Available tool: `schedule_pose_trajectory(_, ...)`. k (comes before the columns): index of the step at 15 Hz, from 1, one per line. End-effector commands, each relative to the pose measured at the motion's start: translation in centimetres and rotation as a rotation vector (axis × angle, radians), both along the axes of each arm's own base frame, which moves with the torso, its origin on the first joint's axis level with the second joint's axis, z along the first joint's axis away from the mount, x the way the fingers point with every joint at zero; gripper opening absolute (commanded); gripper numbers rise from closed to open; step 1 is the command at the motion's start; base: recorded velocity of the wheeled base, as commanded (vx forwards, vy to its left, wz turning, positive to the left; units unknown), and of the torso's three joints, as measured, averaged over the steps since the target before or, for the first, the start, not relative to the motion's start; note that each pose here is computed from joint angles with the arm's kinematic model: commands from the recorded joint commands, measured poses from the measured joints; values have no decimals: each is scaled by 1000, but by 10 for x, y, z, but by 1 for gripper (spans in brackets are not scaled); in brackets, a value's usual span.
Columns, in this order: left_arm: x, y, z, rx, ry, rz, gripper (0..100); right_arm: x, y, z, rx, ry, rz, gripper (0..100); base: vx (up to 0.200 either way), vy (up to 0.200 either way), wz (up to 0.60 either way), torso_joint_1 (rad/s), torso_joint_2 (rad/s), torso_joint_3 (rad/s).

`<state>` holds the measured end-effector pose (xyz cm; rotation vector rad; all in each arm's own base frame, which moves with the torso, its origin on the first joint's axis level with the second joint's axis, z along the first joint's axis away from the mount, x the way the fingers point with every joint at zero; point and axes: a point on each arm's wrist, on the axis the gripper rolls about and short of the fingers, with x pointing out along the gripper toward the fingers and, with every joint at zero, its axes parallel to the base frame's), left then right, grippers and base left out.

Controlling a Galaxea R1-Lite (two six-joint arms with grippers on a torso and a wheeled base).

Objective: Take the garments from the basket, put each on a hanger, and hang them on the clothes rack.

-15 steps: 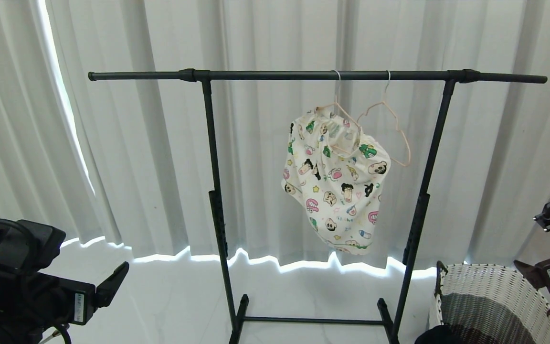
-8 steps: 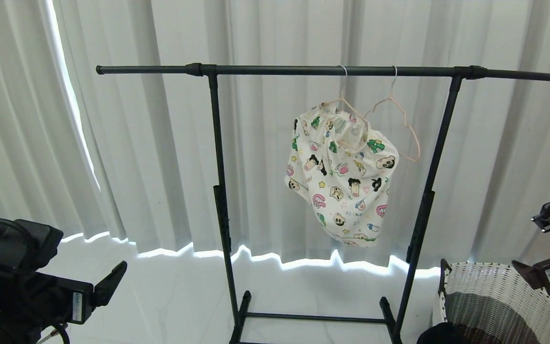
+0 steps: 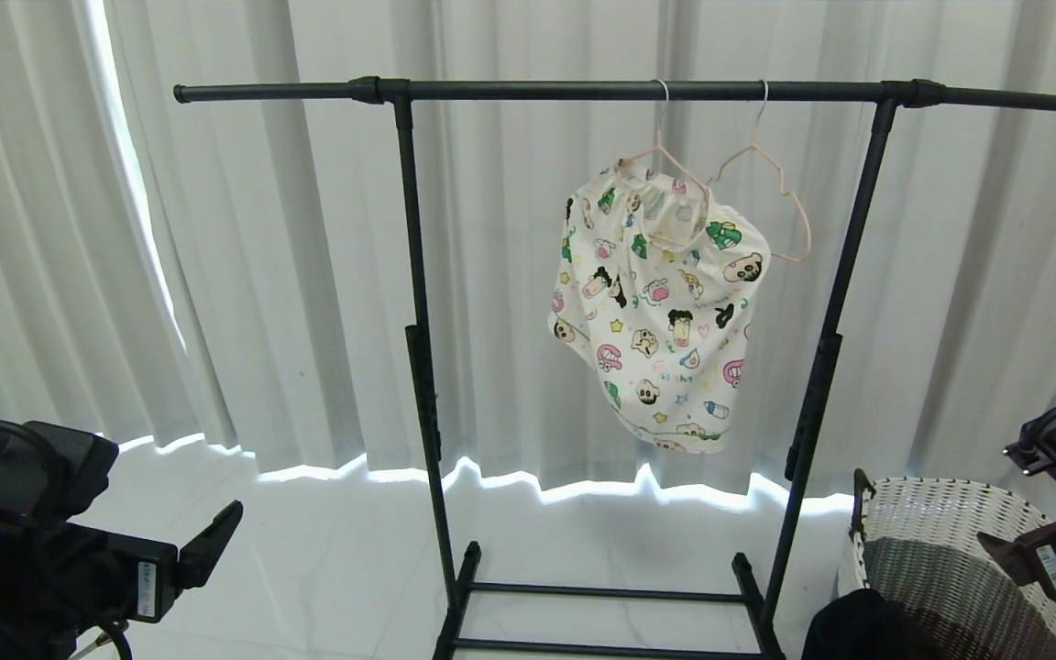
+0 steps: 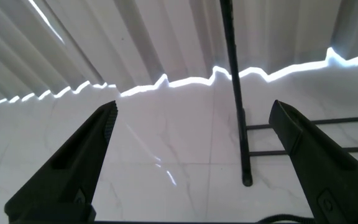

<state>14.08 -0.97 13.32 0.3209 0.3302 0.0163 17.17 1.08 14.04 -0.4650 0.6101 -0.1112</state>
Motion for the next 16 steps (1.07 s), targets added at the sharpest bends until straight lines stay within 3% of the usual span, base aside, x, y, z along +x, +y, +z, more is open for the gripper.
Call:
schedule_pose_trajectory(1, 2, -3, 3, -6, -13, -23, 100, 5, 0, -20, -8, 102, 0, 100, 0, 0, 0, -17, 66, 41)
schedule_pose_trajectory(6, 9, -12, 4, -8, -1, -76, 100, 19, 3, -50, 8, 258, 1, 100, 160, 0, 0, -2, 5, 7)
schedule_pose_trajectory(10, 14, -20, 6, -6, 1, -122, 100, 7, 4, -74, 58, 389, 74, 100, 0, 0, 0, 0, 0, 0)
schedule_pose_trajectory(13, 15, -25, 6, -4, 4, -152, 100, -6, 5, -92, 56, 502, 92, 100, 0, 0, 0, 0, 0, 0)
schedule_pose_trajectory(16, 16, -26, 4, -3, 12, -157, 100, -1, 7, -106, 52, 523, 98, 100, 0, 0, 0, 0, 0, 0)
